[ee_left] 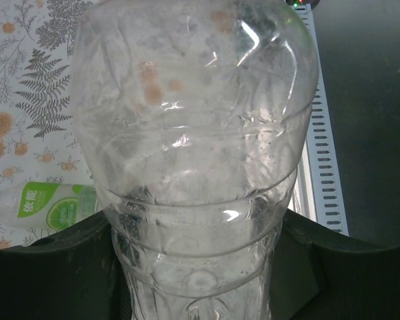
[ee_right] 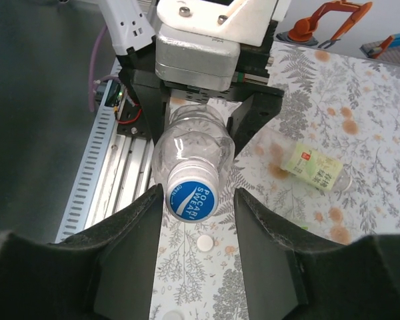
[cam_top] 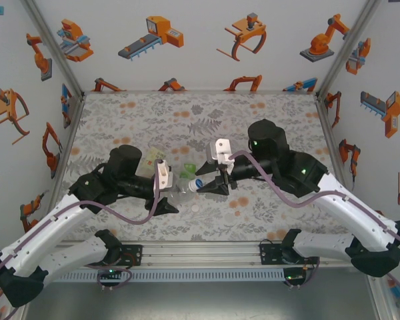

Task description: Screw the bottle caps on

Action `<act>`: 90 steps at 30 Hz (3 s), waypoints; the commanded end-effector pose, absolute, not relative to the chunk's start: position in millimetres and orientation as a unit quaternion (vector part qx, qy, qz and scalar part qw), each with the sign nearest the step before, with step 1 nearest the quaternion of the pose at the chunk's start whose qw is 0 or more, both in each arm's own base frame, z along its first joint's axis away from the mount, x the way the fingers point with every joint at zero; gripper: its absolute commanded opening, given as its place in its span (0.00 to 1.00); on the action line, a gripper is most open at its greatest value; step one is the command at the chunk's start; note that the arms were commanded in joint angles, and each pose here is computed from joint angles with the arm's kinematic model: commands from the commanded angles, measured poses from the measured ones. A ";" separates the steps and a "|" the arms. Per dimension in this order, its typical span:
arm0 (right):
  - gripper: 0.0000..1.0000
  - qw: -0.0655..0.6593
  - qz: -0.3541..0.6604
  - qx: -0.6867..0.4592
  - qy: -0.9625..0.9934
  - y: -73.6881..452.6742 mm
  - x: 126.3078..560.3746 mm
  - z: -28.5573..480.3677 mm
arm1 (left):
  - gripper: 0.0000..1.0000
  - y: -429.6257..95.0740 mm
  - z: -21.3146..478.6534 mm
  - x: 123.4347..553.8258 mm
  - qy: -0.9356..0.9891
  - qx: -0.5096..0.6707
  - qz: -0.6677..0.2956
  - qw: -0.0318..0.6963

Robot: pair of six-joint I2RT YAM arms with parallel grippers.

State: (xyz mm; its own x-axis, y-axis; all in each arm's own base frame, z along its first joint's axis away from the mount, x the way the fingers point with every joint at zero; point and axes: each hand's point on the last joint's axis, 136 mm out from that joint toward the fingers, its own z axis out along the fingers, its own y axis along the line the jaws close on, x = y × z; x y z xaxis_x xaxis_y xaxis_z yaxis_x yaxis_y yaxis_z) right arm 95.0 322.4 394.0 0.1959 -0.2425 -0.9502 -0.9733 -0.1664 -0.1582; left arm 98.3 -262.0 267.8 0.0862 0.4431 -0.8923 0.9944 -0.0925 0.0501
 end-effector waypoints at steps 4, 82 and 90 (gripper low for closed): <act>0.41 0.437 0.421 -0.647 0.462 322.3 89.4 403.4 | 0.00 -264.1 279.7 91.1 0.539 0.649 -0.387 0.372; 0.51 0.448 0.407 -0.659 0.446 321.9 85.7 386.0 | 0.00 -259.8 258.0 87.5 0.557 0.670 -0.377 0.315; 0.47 0.437 0.418 -0.660 0.445 326.5 85.2 379.4 | 0.00 -259.7 259.2 87.6 0.555 0.671 -0.376 0.317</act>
